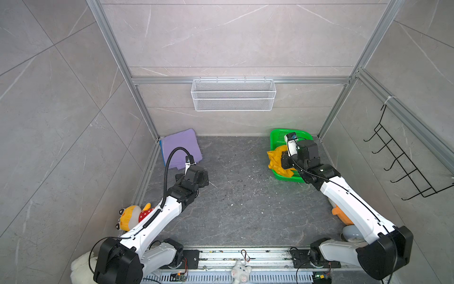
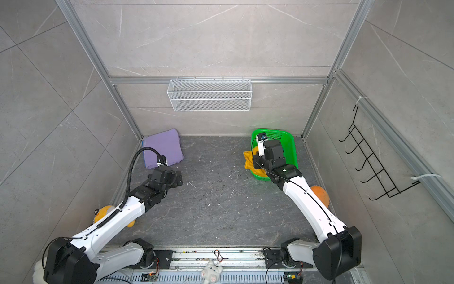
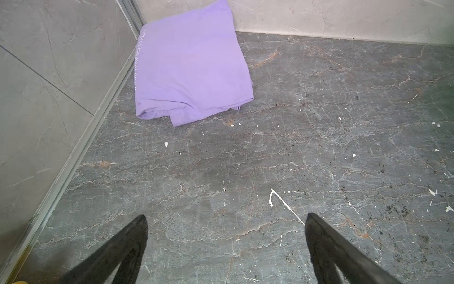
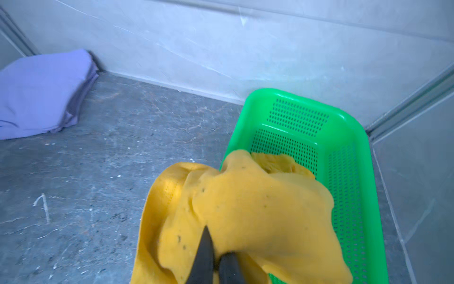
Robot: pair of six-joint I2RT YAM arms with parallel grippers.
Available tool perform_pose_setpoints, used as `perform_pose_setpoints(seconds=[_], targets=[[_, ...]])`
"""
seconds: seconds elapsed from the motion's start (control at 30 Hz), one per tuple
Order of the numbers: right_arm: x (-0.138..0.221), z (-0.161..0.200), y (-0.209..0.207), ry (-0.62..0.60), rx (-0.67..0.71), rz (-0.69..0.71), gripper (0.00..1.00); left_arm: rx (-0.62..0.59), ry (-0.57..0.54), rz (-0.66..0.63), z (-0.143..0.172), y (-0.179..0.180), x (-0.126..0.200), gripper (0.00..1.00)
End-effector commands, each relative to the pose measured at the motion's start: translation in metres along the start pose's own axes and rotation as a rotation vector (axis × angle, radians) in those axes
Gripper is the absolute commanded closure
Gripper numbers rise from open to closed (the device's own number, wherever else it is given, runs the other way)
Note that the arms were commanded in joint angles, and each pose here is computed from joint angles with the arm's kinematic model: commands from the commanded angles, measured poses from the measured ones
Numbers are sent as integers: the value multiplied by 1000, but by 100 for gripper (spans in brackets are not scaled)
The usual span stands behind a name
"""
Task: Fold and stack t-shirts
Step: Pick up the T-shirt from the basket, then place the T-shirt at the center of the table.
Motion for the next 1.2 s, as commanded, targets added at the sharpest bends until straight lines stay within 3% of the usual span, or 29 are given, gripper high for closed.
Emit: perform_pose_setpoints(seconds=[0.0,0.17,0.37,0.5,0.63,0.73,0.87,0.97,1.07,1.17], targets=[[54,-37,25,-137,88,-48,100,41,-50,31,-15,1,6,0],[106,-63,94,-181,211,-311,100,93,-19,71,-20,6,7,0],[145,-49,188,-177,395,-547,100,148,-21,74,-28,20,9,0],[134,-19,220,-115,384,-579,100,211,18,-14,-19,39,5,0],[99,19,218,-40,349,-461,100,225,47,-166,-3,60,-1,0],[79,44,210,-6,354,-360,99,163,-7,-286,5,72,-4,0],[53,71,196,70,331,-302,91,50,-113,-393,13,83,-8,0],[37,90,188,120,338,-300,75,3,-112,-477,17,94,-11,0],[30,108,191,177,374,-364,49,28,-142,-531,26,106,-19,0],[27,119,189,215,381,-387,35,64,-243,-420,36,100,-37,0]])
Point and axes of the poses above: each gripper's point midway between its finger pads, its own x axis back along the fingers, its own y axis along the line the jaws close on, z = x × y, the point moved 7 cm from there along x, back along the fingers, and after that the axes turned 6 degrees about -x, right-handed, at the moved point
